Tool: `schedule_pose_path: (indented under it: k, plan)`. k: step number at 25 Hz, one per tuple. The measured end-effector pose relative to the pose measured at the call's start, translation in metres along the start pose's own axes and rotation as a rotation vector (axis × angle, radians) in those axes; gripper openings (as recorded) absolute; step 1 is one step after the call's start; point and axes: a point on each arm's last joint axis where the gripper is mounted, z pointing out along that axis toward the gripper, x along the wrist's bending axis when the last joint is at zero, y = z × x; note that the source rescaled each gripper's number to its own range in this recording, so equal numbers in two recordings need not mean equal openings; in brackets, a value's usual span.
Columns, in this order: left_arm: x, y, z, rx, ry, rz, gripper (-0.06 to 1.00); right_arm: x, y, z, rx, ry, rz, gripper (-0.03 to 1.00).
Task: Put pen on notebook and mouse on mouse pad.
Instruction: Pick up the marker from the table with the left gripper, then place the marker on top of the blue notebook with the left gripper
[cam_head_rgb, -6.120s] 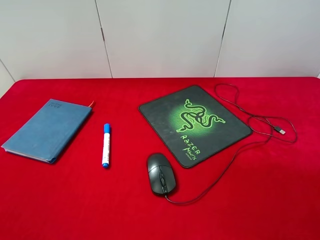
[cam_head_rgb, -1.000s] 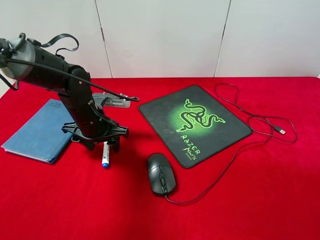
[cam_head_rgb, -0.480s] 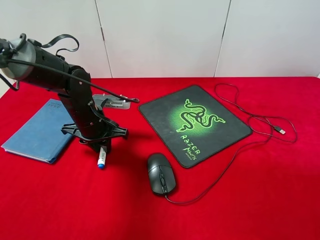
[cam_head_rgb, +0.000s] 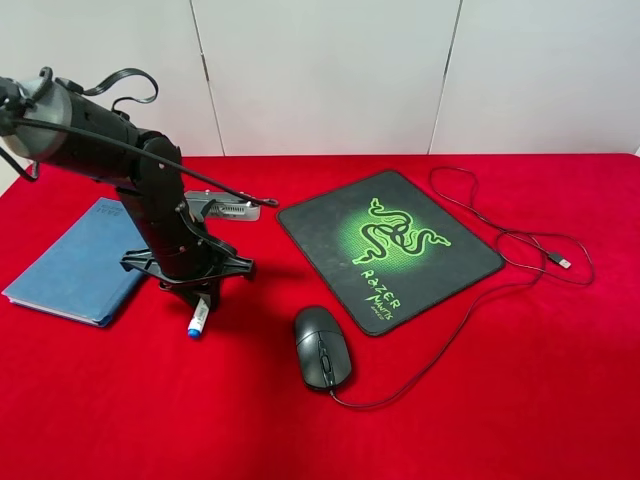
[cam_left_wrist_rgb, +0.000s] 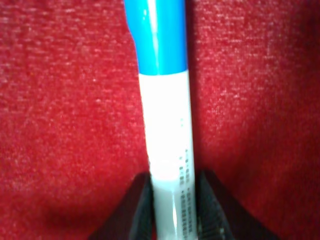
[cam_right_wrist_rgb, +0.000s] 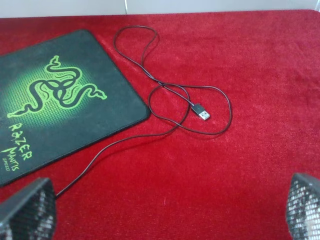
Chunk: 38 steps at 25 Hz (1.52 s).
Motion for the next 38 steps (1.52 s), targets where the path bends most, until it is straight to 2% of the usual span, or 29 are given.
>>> schedule_pose_path:
  k: [9, 19, 26, 38]
  plan:
    - [0.0, -0.003, -0.01, 0.025, 0.003, 0.001, 0.0, 0.0, 0.0, 0.0, 0.0, 0.0, 0.0, 1.0]
    - [0.002, -0.01, -0.059, -0.044, 0.011, 0.046, 0.0, 0.0, 0.0, 0.0, 0.0, 0.0, 0.0, 1.0]
    - [0.01, -0.021, -0.101, -0.1, 0.059, 0.099, 0.0, 0.0, 0.0, 0.0, 0.0, 0.0, 0.0, 1.0]
    - [0.062, -0.028, -0.127, -0.04, 0.104, 0.039, 0.0, 0.0, 0.0, 0.0, 0.0, 0.0, 0.0, 1.0]
